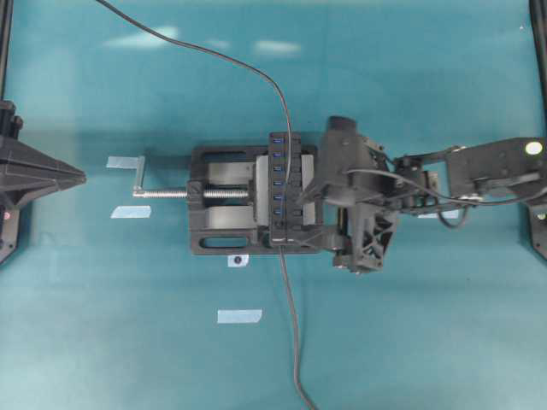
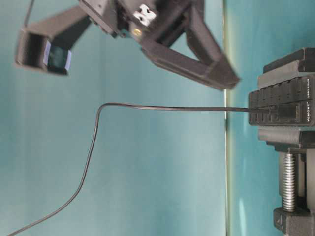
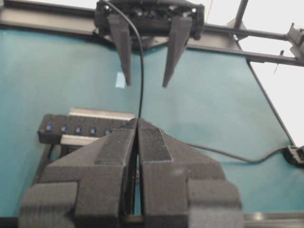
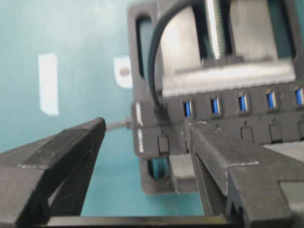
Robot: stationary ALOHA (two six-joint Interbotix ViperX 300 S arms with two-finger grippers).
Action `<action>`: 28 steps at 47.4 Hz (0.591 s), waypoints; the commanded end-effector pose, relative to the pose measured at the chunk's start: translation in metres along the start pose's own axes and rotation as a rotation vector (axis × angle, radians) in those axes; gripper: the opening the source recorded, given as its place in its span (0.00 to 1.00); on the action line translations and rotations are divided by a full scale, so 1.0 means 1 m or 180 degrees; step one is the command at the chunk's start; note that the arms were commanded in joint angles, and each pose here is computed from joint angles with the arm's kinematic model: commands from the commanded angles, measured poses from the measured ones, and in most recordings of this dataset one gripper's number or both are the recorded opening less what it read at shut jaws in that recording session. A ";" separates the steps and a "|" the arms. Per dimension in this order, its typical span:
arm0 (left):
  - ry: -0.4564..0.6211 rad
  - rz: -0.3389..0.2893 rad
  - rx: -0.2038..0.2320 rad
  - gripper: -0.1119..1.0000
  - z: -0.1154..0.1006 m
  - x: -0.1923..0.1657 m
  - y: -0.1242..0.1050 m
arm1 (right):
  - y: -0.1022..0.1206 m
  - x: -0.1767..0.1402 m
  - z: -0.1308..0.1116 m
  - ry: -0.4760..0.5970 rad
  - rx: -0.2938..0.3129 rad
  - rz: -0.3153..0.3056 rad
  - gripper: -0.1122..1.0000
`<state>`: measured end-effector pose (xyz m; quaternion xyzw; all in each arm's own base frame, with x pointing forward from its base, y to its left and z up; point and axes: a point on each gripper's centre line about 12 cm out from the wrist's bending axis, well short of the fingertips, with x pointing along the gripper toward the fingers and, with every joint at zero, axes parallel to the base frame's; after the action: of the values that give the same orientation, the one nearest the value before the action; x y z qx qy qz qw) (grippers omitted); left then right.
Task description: Insert the USB into the front port of the fixed hub.
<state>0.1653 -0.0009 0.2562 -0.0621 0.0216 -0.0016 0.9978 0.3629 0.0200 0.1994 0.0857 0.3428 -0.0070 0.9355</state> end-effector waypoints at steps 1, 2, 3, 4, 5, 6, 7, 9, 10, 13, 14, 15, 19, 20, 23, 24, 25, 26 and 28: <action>-0.0034 -0.0005 0.0000 0.10 0.004 0.001 0.000 | 0.003 -0.013 0.010 -0.0248 0.0037 0.0056 0.74; -0.0034 -0.0005 -0.0005 0.10 0.004 0.001 0.000 | 0.003 -0.014 0.010 -0.0272 0.0042 0.0060 0.74; -0.0034 -0.0005 -0.0005 0.10 0.004 0.001 0.000 | 0.003 -0.016 0.010 -0.0296 0.0038 0.0064 0.74; -0.0034 -0.0005 -0.0010 0.10 0.004 0.001 0.000 | 0.003 -0.017 0.009 -0.0320 0.0038 0.0069 0.74; -0.0034 0.0000 -0.0015 0.10 0.004 0.001 0.000 | 0.003 -0.018 0.008 -0.0344 0.0043 0.0073 0.74; -0.0034 -0.0005 -0.0020 0.10 0.004 0.001 0.000 | 0.002 -0.019 0.008 -0.0363 0.0043 0.0076 0.74; -0.0034 -0.0005 -0.0034 0.10 0.004 0.001 0.000 | 0.002 -0.020 0.008 -0.0387 0.0038 0.0080 0.74; -0.0029 -0.0005 -0.0054 0.10 0.003 0.001 0.000 | 0.002 -0.022 0.007 -0.0426 0.0038 0.0087 0.74; -0.0029 -0.0005 -0.0054 0.10 0.003 0.001 0.000 | 0.002 -0.023 0.006 -0.0450 0.0038 0.0091 0.74; -0.0024 -0.0004 -0.0078 0.10 0.002 0.001 0.000 | 0.002 -0.025 0.003 -0.0502 0.0035 0.0103 0.74; -0.0024 -0.0004 -0.0083 0.10 0.002 0.001 0.000 | 0.002 -0.025 0.002 -0.0511 0.0033 0.0108 0.74; -0.0024 -0.0005 -0.0078 0.10 0.002 0.001 0.000 | 0.002 -0.025 0.000 -0.0520 0.0030 0.0113 0.74; -0.0019 -0.0004 -0.0093 0.10 0.002 0.001 0.000 | 0.003 -0.025 -0.002 -0.0561 0.0022 0.0132 0.74; -0.0020 0.0001 -0.0093 0.10 0.002 0.001 0.000 | 0.004 -0.025 -0.002 -0.0565 0.0019 0.0136 0.74; -0.0029 -0.0005 -0.0093 0.10 0.003 0.001 0.000 | 0.005 -0.024 -0.004 -0.0554 0.0013 0.0142 0.74; -0.0025 0.0001 -0.0093 0.10 0.002 0.001 0.000 | 0.004 -0.024 -0.004 -0.0549 0.0013 0.0141 0.74; -0.0024 -0.0005 -0.0088 0.10 0.002 0.001 0.000 | 0.005 -0.024 -0.004 -0.0548 0.0010 0.0145 0.74; -0.0029 -0.0005 -0.0093 0.10 0.002 0.001 0.000 | 0.005 -0.024 -0.004 -0.0542 0.0008 0.0148 0.74; -0.0024 -0.0004 -0.0093 0.10 0.002 0.001 0.000 | 0.006 -0.024 -0.005 -0.0541 0.0002 0.0156 0.74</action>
<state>0.1649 -0.0012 0.2532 -0.0766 0.0248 -0.0018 0.9968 0.3412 0.0229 0.2020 0.0884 0.2772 0.0037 0.9567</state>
